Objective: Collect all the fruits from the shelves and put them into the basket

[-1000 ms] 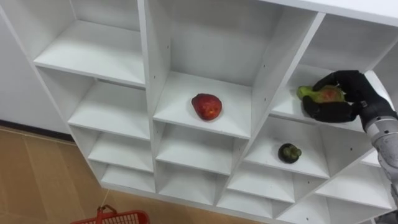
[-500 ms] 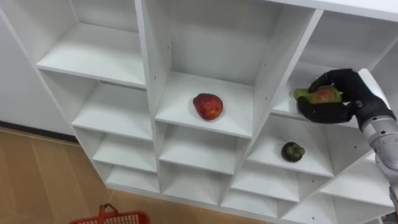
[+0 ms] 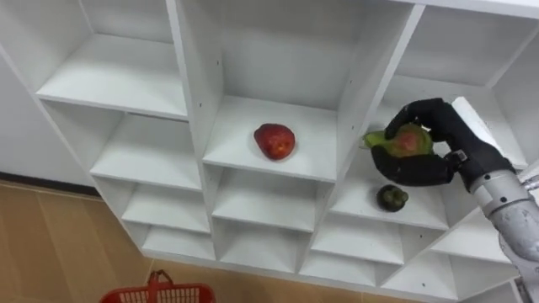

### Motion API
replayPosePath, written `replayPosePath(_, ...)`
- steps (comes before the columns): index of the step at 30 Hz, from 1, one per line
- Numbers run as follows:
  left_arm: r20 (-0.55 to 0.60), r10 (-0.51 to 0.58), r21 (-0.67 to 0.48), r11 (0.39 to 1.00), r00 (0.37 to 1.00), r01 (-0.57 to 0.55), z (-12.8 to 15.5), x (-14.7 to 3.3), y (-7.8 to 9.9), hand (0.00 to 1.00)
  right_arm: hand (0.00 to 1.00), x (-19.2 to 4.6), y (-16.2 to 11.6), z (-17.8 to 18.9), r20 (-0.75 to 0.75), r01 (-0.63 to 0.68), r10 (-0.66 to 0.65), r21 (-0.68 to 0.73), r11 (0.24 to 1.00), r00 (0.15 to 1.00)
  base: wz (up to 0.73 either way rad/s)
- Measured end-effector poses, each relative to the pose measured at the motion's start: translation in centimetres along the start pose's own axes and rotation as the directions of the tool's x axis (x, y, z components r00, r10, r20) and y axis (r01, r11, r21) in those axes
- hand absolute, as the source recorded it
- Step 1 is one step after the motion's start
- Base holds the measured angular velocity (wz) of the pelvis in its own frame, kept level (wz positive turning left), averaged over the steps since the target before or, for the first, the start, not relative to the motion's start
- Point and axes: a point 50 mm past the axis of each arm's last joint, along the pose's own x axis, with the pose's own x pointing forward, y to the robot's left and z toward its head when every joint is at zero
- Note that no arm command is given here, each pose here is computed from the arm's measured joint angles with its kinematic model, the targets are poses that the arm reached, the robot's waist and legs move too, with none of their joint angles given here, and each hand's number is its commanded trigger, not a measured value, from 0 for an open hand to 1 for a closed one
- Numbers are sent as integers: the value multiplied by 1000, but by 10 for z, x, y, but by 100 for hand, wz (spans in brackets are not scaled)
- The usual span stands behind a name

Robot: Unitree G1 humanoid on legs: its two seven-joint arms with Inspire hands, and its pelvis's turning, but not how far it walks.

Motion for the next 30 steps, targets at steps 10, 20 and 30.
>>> replayPosePath(10, 106, -20, 7, 1000, 994, 19, 34, 9, -4, 100, 100, -5, 22, -2, -7, -102, 103, 97, 990, 995, -11)
replayPosePath(20, 106, -61, 1, 998, 992, 62, 38, 10, -6, 100, 100, -16, 42, -9, -68, -279, 293, 165, 946, 954, -3)
replayPosePath(30, 193, -81, 44, 996, 978, 74, 69, 16, -11, 100, 100, -18, 85, -6, -43, -430, 452, 236, 871, 891, -1)
